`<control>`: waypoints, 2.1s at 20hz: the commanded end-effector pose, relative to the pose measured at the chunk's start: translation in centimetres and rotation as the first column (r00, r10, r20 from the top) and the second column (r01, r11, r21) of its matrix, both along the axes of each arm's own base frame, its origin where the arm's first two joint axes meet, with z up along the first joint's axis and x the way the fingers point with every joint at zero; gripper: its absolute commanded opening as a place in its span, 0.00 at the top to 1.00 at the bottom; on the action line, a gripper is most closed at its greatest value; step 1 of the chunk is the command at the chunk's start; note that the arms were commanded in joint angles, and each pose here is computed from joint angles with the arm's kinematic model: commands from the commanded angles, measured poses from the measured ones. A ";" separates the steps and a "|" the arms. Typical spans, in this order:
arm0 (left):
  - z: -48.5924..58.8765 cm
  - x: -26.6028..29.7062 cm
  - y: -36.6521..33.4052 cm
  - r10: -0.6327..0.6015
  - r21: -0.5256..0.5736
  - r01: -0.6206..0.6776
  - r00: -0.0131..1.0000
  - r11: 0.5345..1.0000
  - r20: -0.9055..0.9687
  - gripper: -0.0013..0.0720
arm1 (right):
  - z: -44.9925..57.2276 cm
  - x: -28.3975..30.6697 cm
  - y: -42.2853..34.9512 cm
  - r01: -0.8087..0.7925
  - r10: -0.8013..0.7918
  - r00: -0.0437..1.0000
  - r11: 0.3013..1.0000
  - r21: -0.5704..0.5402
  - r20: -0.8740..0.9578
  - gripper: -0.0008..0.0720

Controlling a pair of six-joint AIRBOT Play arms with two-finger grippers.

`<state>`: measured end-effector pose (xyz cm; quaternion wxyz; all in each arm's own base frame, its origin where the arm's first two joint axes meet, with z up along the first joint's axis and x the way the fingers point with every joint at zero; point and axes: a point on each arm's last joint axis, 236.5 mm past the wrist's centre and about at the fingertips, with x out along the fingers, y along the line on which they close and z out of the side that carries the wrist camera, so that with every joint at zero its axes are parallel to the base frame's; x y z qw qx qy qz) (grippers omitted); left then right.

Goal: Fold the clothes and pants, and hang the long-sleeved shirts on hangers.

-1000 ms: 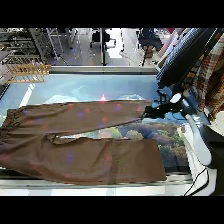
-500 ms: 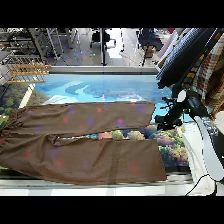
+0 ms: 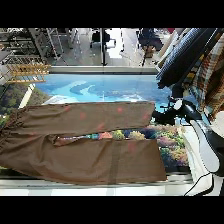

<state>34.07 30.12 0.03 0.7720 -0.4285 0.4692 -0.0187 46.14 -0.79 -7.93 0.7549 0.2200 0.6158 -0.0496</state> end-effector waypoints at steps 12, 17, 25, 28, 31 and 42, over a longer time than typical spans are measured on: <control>0.0 -0.5 -0.7 -0.026 -0.021 0.026 1.000 0.999 -0.015 0.16 | -1.3 3.8 0.6 0.090 -0.103 0.988 0.989 0.114 0.113 0.65; 0.0 -0.6 -0.8 -0.028 -0.023 0.028 0.999 0.999 -0.016 0.16 | -2.5 4.2 1.6 0.085 -0.104 0.989 0.983 0.160 0.109 0.65; -0.5 -1.2 -0.6 -0.028 -0.017 0.027 0.998 0.999 -0.050 0.17 | -0.5 0.1 -1.2 -0.059 0.058 0.998 0.998 -0.019 -0.017 0.96; -3.4 -5.0 0.9 0.071 0.015 -0.069 0.951 0.997 -0.300 0.35 | 1.4 -5.0 -4.0 -0.082 0.055 0.981 0.987 -0.141 -0.184 0.96; -5.8 -10.2 3.8 0.188 0.154 -0.125 0.829 0.980 -0.527 0.35 | 1.5 -7.7 -3.4 -0.095 0.063 0.966 0.989 -0.117 -0.252 0.58; -5.1 -8.5 6.7 0.309 0.134 -0.279 0.886 0.951 -0.347 0.35 | 1.2 -25.2 1.2 0.020 0.039 0.948 0.983 0.182 -0.315 0.30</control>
